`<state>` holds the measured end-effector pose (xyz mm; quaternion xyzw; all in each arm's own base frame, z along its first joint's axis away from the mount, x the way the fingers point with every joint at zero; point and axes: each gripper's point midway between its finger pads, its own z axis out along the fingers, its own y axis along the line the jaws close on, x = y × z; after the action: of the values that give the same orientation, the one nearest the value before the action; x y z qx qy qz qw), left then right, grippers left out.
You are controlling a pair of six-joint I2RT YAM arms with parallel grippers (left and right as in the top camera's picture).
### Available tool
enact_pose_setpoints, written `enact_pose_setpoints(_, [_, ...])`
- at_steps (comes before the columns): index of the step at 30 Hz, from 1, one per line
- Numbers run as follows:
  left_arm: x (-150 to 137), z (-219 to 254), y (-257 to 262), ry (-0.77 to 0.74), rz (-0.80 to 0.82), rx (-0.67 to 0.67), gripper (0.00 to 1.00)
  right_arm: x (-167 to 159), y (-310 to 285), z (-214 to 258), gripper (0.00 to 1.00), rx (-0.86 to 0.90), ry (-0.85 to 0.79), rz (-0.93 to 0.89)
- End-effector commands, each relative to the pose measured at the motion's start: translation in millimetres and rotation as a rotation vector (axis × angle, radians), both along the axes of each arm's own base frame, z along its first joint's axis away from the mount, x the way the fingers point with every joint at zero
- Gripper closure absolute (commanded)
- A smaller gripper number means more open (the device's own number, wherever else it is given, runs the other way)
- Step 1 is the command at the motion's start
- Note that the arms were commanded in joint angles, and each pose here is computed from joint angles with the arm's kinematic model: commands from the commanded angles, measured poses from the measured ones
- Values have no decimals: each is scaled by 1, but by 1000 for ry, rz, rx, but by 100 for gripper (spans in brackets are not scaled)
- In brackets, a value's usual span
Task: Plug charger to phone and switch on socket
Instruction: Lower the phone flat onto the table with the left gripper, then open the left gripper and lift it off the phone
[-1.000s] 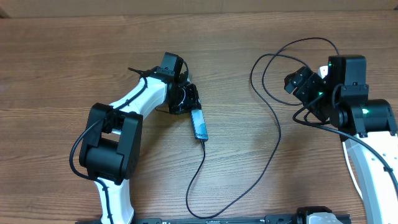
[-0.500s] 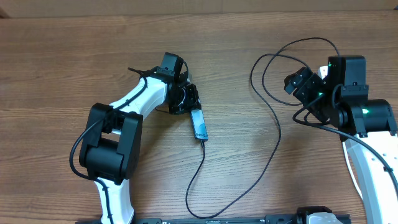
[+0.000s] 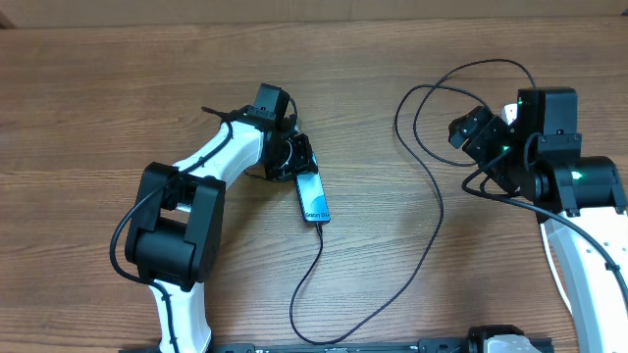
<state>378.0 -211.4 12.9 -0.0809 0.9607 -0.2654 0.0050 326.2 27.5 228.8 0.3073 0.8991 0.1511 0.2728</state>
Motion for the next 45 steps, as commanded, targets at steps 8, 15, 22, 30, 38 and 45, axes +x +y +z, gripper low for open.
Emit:
enact_pose_setpoints(8, [0, 10, -2, -14, 3, -10, 76, 1, -3, 5, 12, -13, -19, -6])
enact_pose_setpoints(15, [-1, 10, -2, -14, 3, -9, 69, 0, -3, 5, 12, -13, -17, -5])
enact_pose_setpoints(22, [-1, 10, -2, -13, 3, -9, 52, 0, -3, 5, 12, -13, -16, -6])
enact_pose_setpoints(30, [-2, 10, -2, -9, 3, -7, 27, 0, -3, 5, 12, -14, -13, -5])
enact_pose_setpoints(38, [-1, 7, 3, -11, 11, 25, 4, 0, -3, 4, 12, -14, -12, -5])
enact_pose_setpoints(45, [10, 18, 27, -82, -45, 123, 0, -2, -3, 4, 12, -24, -8, 2])
